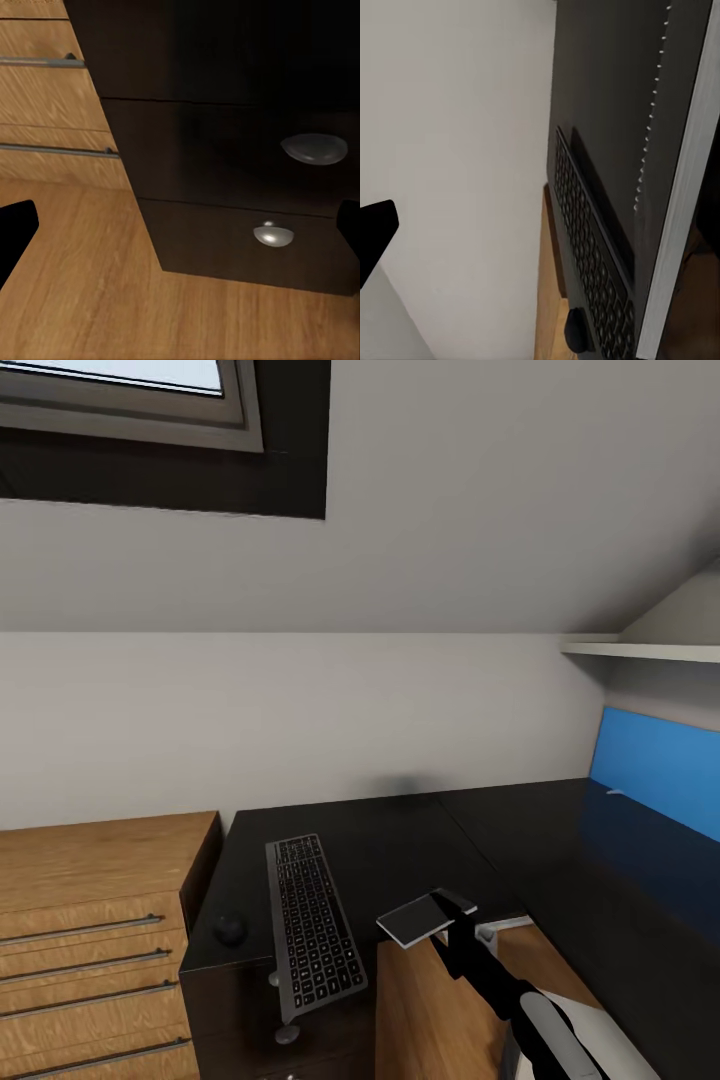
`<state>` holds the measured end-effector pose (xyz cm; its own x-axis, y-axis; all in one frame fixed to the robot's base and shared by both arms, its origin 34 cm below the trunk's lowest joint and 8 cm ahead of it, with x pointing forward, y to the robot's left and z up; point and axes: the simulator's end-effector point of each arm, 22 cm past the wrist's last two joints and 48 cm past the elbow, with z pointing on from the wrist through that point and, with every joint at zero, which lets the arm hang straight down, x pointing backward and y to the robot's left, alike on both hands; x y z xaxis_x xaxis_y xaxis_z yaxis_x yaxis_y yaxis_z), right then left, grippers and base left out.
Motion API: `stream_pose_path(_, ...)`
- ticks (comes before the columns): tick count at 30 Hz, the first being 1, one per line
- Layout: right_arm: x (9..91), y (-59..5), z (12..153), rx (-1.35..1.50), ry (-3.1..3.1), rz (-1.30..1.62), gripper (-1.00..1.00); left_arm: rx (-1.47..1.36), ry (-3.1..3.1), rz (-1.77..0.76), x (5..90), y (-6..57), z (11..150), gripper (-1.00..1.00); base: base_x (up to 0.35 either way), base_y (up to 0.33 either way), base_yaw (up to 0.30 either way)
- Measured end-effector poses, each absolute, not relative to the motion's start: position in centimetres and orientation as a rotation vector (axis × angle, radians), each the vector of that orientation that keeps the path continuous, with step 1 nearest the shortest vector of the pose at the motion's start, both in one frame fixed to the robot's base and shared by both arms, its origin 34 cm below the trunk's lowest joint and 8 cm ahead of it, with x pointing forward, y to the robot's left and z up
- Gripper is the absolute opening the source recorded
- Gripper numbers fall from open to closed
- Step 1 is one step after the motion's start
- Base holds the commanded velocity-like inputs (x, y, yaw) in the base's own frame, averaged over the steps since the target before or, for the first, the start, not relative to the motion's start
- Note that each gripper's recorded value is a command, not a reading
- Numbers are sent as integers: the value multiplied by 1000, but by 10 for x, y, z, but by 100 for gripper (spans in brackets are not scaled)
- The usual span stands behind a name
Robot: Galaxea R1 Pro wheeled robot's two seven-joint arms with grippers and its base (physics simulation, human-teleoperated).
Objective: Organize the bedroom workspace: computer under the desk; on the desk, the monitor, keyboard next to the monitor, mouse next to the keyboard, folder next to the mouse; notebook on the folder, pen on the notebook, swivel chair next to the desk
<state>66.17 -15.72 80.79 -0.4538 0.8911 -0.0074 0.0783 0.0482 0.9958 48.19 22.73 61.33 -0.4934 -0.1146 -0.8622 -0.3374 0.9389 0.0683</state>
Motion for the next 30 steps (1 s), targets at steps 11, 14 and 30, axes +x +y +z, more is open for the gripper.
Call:
stream_pose_path(11, 661, -158, 803, 1004, 1640, 1472, 100, -321, 2083, 278, 482, 227, 614, 100, 0, 0, 0)
stream_pose_path(14, 661, -159, 802, 1005, 1641, 1471, 100, -321, 2083, 278, 482, 227, 614, 100, 0, 0, 0)
stream_pose_path(30, 658, -161, 789, 1034, 1659, 1453, 100, -320, 2083, 277, 482, 227, 614, 100, 0, 0, 0)
